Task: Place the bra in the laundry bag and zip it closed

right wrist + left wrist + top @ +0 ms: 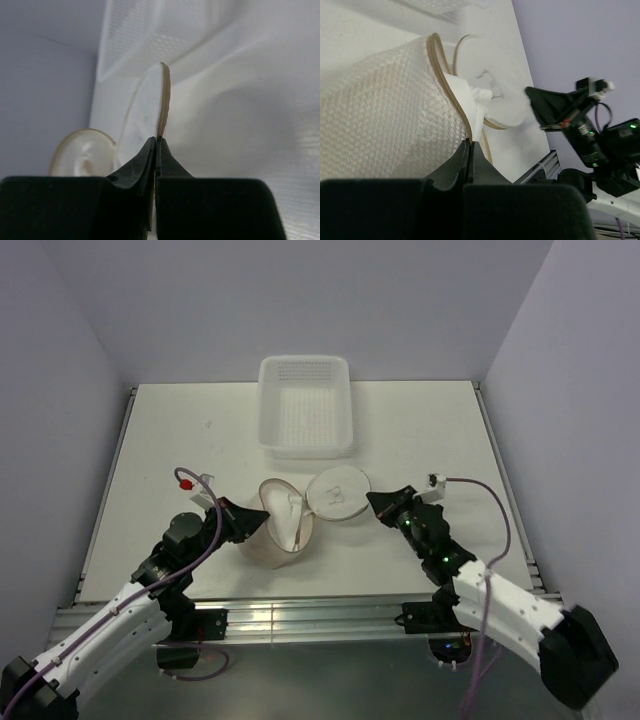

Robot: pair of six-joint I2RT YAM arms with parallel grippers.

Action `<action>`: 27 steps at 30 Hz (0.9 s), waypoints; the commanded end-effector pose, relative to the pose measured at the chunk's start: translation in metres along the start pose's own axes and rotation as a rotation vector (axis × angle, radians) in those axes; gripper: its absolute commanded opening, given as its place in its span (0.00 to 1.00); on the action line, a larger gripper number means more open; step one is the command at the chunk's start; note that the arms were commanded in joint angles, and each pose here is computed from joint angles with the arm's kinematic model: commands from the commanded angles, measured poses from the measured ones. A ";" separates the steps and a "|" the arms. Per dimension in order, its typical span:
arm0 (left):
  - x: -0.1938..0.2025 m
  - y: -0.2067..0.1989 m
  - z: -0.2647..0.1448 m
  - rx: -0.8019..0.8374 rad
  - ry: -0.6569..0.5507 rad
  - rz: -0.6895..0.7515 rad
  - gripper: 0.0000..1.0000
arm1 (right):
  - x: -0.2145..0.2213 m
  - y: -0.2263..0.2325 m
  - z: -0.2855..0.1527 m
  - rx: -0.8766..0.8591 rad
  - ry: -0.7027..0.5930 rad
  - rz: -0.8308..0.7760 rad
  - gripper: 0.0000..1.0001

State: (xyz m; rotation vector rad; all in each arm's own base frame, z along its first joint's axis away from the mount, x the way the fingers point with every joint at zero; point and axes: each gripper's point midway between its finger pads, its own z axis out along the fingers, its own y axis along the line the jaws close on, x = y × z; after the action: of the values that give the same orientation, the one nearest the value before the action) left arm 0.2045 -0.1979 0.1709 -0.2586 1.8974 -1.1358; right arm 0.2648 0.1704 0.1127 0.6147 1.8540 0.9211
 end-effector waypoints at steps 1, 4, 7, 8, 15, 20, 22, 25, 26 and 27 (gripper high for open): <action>-0.016 -0.033 0.003 0.112 -0.033 0.033 0.00 | -0.049 0.026 -0.027 -0.040 -0.164 -0.121 0.00; -0.021 -0.046 0.005 0.143 -0.028 0.050 0.00 | -0.084 0.047 -0.061 -0.027 -0.232 -0.228 0.00; -0.024 -0.055 0.004 0.167 -0.023 0.062 0.00 | -0.112 0.070 -0.088 -0.003 -0.246 -0.360 0.00; -0.026 -0.059 0.003 0.181 -0.030 0.057 0.00 | -0.115 0.075 -0.091 0.010 -0.232 -0.393 0.00; -0.014 -0.055 0.006 0.198 0.005 0.006 0.00 | -0.095 0.070 -0.085 0.102 -0.073 -0.593 0.00; 0.002 -0.040 0.017 0.164 0.061 -0.005 0.00 | -0.075 0.071 -0.090 0.124 -0.030 -0.715 0.00; -0.001 -0.048 0.020 0.194 0.057 0.007 0.00 | -0.074 0.079 -0.092 0.131 -0.030 -0.744 0.00; 0.000 -0.050 0.025 0.188 0.066 0.025 0.00 | -0.073 0.095 -0.090 0.118 -0.031 -0.783 0.00; 0.000 -0.050 0.026 0.188 0.068 0.025 0.00 | -0.067 0.102 -0.091 0.096 -0.018 -0.808 0.00; 0.001 -0.051 0.027 0.192 0.071 0.023 0.00 | -0.066 0.108 -0.091 0.092 -0.017 -0.823 0.00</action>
State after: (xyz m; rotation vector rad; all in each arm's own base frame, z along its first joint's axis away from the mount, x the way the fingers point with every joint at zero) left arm 0.2109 -0.2338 0.1737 -0.1585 1.9395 -1.2509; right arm 0.2087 0.1554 0.2249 -0.1131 1.9628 0.3308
